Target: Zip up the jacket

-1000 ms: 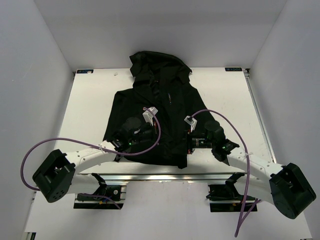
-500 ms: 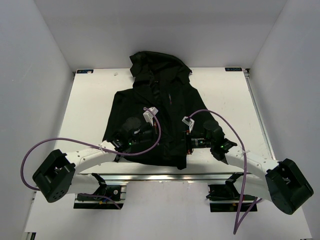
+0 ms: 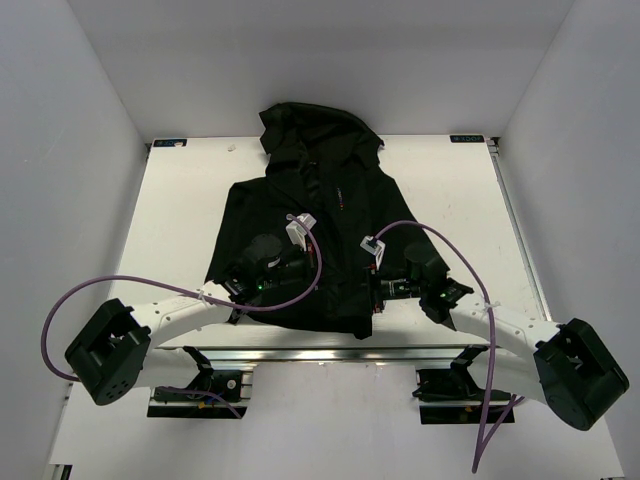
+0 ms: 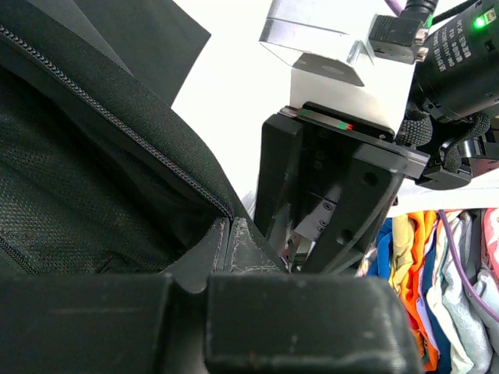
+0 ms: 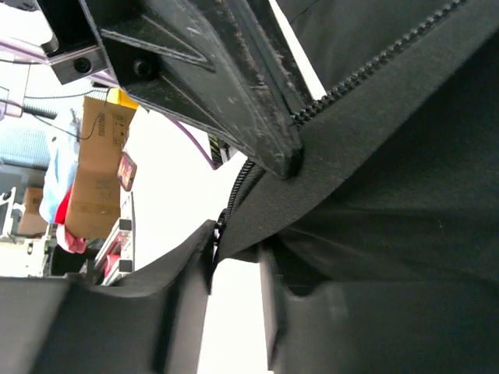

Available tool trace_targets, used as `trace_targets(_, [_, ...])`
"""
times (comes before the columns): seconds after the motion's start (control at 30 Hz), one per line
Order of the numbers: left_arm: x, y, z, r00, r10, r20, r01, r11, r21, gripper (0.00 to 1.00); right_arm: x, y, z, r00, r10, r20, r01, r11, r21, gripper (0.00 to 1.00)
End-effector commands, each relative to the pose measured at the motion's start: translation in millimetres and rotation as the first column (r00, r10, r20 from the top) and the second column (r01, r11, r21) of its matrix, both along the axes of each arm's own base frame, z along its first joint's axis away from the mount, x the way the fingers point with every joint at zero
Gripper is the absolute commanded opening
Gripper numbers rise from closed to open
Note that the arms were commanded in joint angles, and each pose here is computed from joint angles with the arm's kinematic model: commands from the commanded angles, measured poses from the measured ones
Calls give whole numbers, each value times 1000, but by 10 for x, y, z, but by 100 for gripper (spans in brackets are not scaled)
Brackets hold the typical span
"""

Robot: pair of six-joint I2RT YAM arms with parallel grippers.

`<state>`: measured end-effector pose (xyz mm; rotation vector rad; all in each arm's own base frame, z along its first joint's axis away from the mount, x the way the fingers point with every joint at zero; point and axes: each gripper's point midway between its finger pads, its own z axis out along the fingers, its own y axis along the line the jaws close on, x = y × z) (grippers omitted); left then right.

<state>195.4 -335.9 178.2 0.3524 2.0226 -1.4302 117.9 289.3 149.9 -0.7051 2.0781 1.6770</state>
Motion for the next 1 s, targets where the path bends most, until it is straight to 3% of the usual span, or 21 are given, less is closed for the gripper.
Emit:
trace_targets(0.0, [-28, 9, 231, 998, -9, 54, 12, 998, -54, 0, 10, 21, 95, 1000, -6, 31, 5, 1000, 19, 31])
trace_targets(0.07, [-34, 11, 239, 998, -11, 58, 14, 998, -56, 0, 34, 21, 98, 999, -19, 34, 18, 1000, 17, 11])
trace_targets(0.13, [-40, 24, 238, 998, -8, 59, 11, 998, -56, 0, 31, 17, 96, 999, -21, 34, 20, 1000, 18, 1])
trace_targets(0.53, [30, 107, 234, 996, 53, 74, -51, 998, -25, 0, -36, -34, 132, 998, -17, 65, 14, 999, 36, 0])
trace_targets(0.6, [30, 113, 252, 995, 51, 87, -49, 999, -21, 0, -41, -37, 155, 998, -11, 63, 9, 999, 32, 15])
trace_targets(0.83, [-26, 88, 260, 996, 20, 85, -16, 999, -44, 0, -25, 12, 245, 998, -2, 65, -2, 998, 70, 17])
trace_targets(0.97, [-49, 73, 247, 997, 8, 73, -4, 999, -54, 0, -53, 43, 279, 998, 36, 55, -40, 995, 90, 33])
